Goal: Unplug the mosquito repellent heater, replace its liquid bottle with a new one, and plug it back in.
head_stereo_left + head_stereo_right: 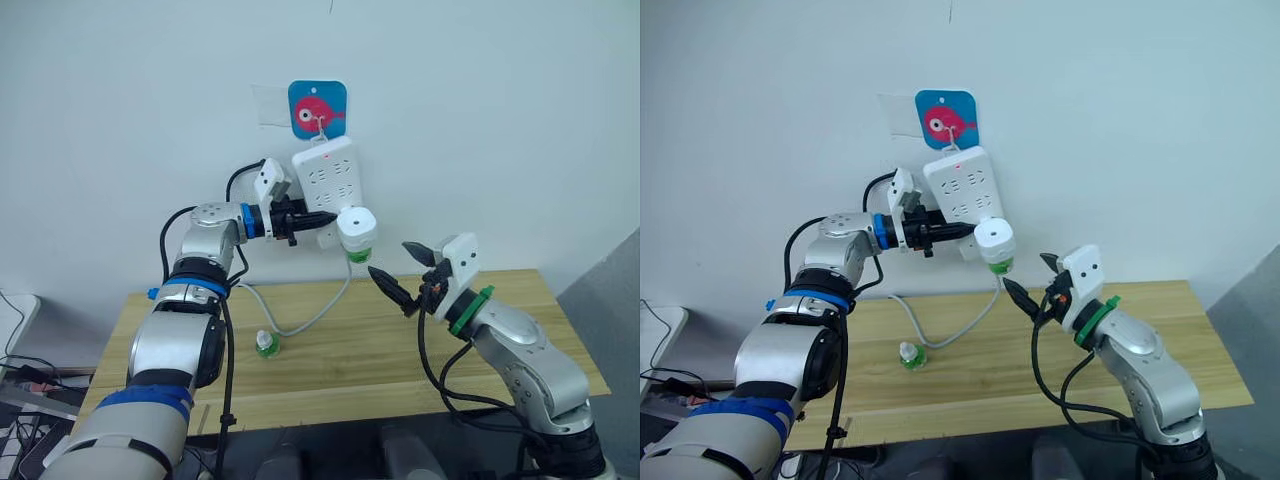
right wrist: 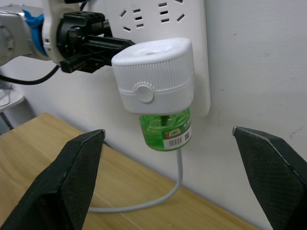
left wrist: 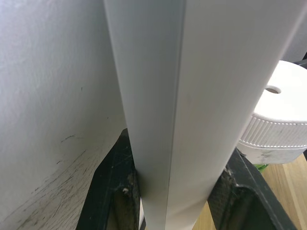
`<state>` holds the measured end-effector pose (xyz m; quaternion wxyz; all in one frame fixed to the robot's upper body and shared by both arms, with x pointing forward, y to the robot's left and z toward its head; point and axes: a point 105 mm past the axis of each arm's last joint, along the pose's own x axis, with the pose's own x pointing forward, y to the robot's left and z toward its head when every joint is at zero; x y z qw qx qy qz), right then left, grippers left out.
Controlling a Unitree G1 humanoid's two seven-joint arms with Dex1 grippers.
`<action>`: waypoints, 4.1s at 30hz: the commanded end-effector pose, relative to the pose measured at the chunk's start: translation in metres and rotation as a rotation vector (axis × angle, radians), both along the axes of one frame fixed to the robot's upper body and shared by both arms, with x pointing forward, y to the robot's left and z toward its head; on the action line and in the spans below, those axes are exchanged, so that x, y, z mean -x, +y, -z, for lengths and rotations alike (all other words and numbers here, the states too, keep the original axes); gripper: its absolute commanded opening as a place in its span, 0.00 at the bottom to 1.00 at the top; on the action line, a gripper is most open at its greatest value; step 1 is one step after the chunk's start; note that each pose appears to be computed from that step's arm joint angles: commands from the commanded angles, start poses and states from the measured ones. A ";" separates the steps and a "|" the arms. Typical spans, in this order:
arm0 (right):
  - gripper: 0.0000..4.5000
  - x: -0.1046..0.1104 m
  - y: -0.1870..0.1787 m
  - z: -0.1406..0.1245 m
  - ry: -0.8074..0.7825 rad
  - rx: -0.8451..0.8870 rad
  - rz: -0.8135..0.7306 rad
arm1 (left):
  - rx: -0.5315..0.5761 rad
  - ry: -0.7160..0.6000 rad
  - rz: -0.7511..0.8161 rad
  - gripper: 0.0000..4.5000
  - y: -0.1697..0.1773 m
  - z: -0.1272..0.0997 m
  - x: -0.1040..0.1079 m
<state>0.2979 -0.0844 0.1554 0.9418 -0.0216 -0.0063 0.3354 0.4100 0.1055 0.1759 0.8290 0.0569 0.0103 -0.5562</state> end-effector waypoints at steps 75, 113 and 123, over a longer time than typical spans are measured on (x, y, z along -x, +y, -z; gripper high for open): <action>0.65 -0.038 -0.048 0.010 0.420 -0.945 0.258 | 0.078 -0.139 -0.183 0.99 0.007 0.028 0.104; 0.65 -0.025 -0.034 0.007 0.559 -1.116 0.143 | 0.158 -0.118 -0.117 0.99 -0.101 0.053 0.071; 0.65 -0.025 -0.032 0.005 0.562 -1.123 0.135 | 0.168 -0.114 -0.119 0.50 -0.103 0.051 0.069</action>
